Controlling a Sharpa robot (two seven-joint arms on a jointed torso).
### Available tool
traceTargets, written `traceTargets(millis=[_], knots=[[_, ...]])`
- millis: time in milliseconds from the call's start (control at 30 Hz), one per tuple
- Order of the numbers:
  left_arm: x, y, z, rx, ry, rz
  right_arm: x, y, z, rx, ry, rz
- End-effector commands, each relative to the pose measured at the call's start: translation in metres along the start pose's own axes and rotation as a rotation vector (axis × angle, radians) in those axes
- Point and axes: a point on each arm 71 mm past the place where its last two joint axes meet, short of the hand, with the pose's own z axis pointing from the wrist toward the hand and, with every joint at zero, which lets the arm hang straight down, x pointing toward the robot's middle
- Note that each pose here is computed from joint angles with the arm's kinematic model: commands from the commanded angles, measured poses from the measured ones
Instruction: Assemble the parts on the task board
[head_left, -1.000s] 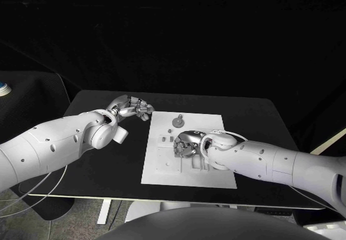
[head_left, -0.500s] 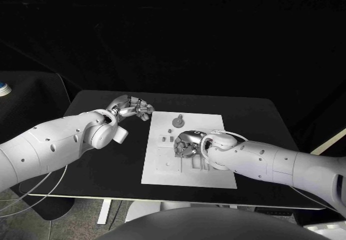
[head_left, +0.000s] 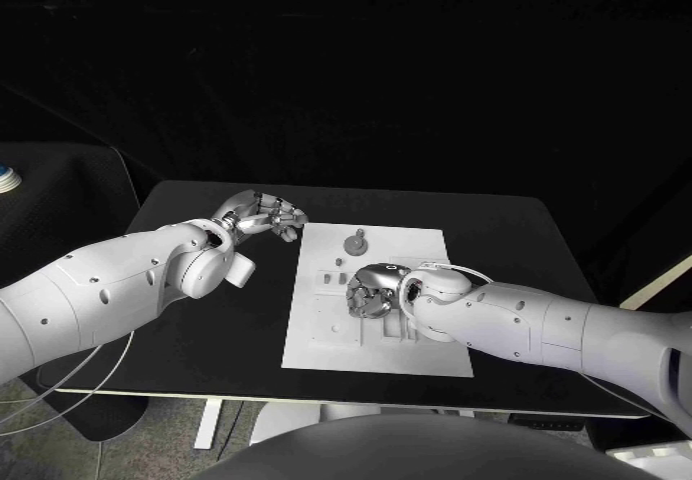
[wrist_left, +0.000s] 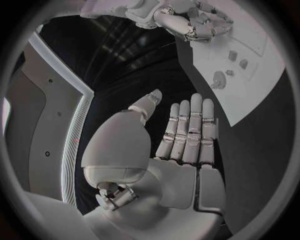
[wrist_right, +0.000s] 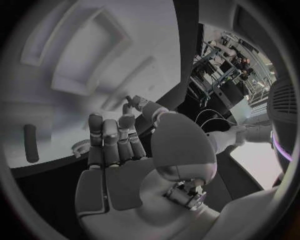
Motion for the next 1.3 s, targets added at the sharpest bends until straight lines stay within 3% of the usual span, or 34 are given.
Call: traceTargets(millis=[33,600,967,1167,1300], knots=[[0.0015,-0.0017,0.0006,0.008,0.010,-0.010,0.007,0.000,-0.001,0.001,0.037,-0.025],[0.0013,-0.0014,0.0007,0.006,0.011,-0.010,0.003,-0.001,-0.002,0.005,-0.028,-0.024],[0.0003,-0.0009,0.0004,0.005,0.008,-0.009,-0.003,-0.005,-0.013,0.003,-0.096,-0.007],[-0.0004,-0.0006,0.0002,0.004,0.007,-0.009,-0.018,-0.005,-0.022,-0.009,-0.149,0.018],[-0.0014,-0.0002,-0.0001,0.003,0.005,-0.008,-0.039,-0.006,-0.029,-0.010,-0.200,0.042]])
